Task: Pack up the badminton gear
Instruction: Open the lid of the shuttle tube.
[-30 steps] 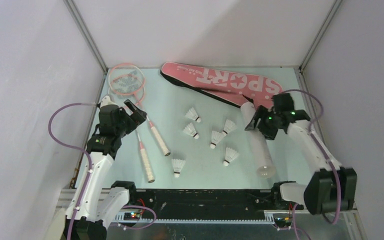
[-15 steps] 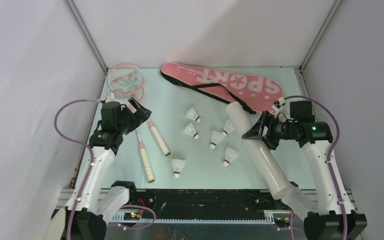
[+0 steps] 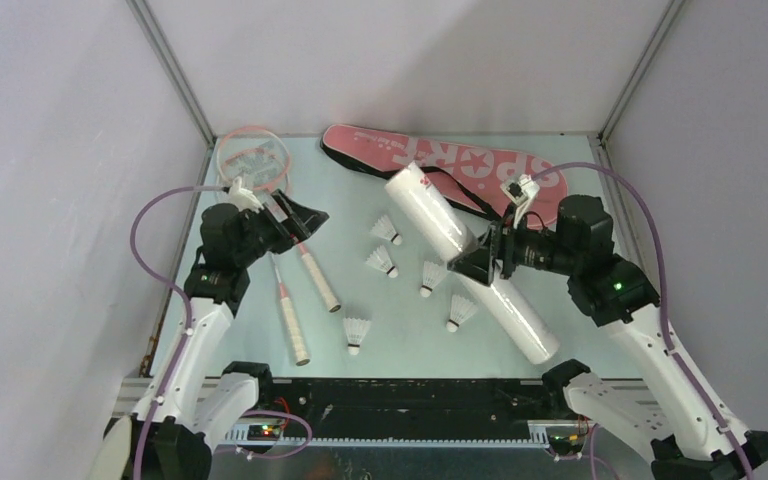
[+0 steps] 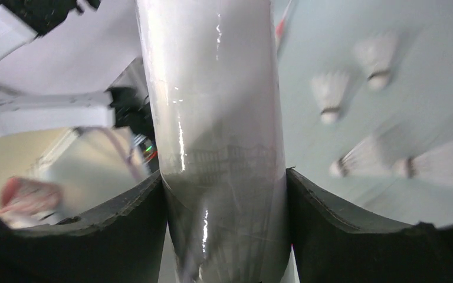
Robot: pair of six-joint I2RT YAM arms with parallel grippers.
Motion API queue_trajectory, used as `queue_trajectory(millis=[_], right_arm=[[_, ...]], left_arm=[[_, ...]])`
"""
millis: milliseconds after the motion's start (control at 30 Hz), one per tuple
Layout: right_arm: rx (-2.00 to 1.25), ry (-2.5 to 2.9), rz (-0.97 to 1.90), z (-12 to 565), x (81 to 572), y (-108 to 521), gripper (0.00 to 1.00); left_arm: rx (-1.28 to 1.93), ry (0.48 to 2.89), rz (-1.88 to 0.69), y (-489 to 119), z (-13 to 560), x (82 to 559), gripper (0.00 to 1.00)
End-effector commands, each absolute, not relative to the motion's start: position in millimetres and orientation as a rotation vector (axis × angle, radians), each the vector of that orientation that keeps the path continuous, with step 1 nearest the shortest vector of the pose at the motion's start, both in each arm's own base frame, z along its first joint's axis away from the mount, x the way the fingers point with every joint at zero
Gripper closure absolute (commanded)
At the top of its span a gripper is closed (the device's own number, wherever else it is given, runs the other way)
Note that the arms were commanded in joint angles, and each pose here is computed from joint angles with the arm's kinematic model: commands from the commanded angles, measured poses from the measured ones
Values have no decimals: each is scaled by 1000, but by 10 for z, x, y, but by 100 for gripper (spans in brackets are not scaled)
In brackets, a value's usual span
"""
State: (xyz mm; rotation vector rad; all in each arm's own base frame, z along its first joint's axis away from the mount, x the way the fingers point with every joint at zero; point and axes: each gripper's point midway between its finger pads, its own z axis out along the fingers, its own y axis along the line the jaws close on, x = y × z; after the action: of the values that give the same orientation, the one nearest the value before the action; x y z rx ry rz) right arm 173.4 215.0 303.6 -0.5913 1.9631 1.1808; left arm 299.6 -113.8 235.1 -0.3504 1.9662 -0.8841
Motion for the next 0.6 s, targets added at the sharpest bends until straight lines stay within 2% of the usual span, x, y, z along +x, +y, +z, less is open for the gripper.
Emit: queue_trajectory(millis=[0,100,200,367,500,567], right_arm=[[-434,1610,816,3634,2438,2071,52],[-338,1528,624,3644,2648,2056,53],[-86,1447,391,3827,2912,1821,53],[360,1450,42,3927,2914,1468,55],[451,1432,-111,3994,2856,1455,55],[488,1400,-87,4104,2838,1484,56]], left_arm=[[-113,1812,-1075,-1457,2805,2840,2],[-49,1755,-1094,-1524,2950,2765,2],[-11,1717,-1102,-1567,3050,2707,2],[63,1699,-1118,-1684,3123,2616,2],[151,1685,-1139,-1823,3177,2529,2],[194,1679,-1145,-1886,3203,2498,2]])
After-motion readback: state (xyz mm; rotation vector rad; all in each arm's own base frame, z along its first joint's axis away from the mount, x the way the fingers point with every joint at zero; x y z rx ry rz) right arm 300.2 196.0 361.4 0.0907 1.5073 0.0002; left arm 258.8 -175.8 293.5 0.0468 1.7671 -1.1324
